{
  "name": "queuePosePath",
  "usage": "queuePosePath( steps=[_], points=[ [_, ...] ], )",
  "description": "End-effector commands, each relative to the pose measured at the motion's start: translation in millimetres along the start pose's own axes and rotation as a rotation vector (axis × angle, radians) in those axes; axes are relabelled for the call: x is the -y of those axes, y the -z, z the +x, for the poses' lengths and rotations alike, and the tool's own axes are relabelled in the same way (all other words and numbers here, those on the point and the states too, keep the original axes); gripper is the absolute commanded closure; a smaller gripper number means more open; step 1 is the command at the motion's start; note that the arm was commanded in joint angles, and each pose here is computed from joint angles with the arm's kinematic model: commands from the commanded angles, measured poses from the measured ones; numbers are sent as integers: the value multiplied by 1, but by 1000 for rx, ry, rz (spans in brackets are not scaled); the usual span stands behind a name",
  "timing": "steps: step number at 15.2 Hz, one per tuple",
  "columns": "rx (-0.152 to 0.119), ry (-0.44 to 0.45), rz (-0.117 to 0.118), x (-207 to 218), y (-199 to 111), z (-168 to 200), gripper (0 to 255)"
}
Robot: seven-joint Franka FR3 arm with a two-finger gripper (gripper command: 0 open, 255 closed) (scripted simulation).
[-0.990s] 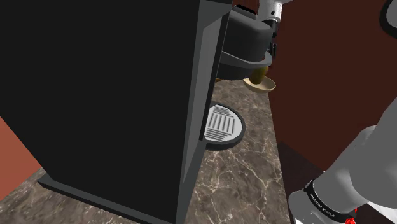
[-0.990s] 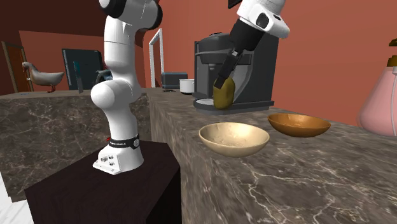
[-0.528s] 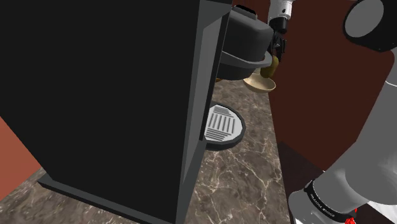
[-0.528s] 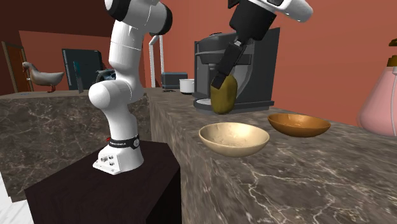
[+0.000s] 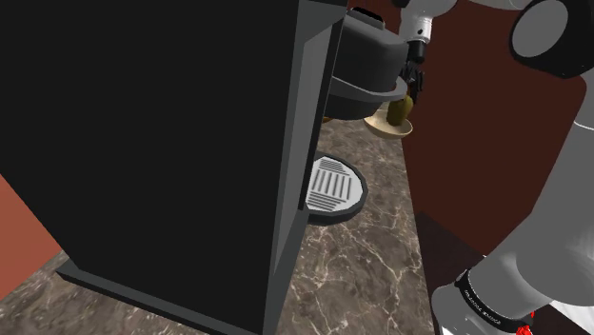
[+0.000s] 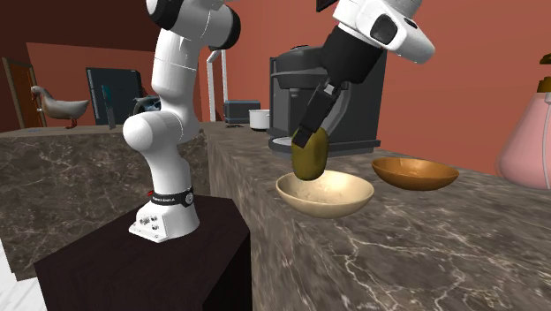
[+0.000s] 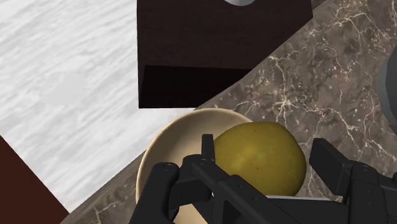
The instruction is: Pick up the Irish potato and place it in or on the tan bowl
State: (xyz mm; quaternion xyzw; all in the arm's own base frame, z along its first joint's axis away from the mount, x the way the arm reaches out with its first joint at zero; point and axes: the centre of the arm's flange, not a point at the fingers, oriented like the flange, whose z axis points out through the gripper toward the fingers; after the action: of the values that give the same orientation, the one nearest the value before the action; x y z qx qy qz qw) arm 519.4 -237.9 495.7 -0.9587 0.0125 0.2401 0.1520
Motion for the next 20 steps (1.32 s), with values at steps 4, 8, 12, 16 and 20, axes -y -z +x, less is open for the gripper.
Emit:
queuePosePath(
  steps=[4, 8, 12, 16, 20],
  points=[
    [-1, 0, 0, -7, -22, 12, 255],
    [-1, 0, 0, -13, -40, 22, 255],
    [-1, 0, 0, -13, -40, 22, 255],
    [-1, 0, 0, -12, -40, 21, 0],
    [-1, 0, 0, -12, -39, 22, 0]
  ],
)
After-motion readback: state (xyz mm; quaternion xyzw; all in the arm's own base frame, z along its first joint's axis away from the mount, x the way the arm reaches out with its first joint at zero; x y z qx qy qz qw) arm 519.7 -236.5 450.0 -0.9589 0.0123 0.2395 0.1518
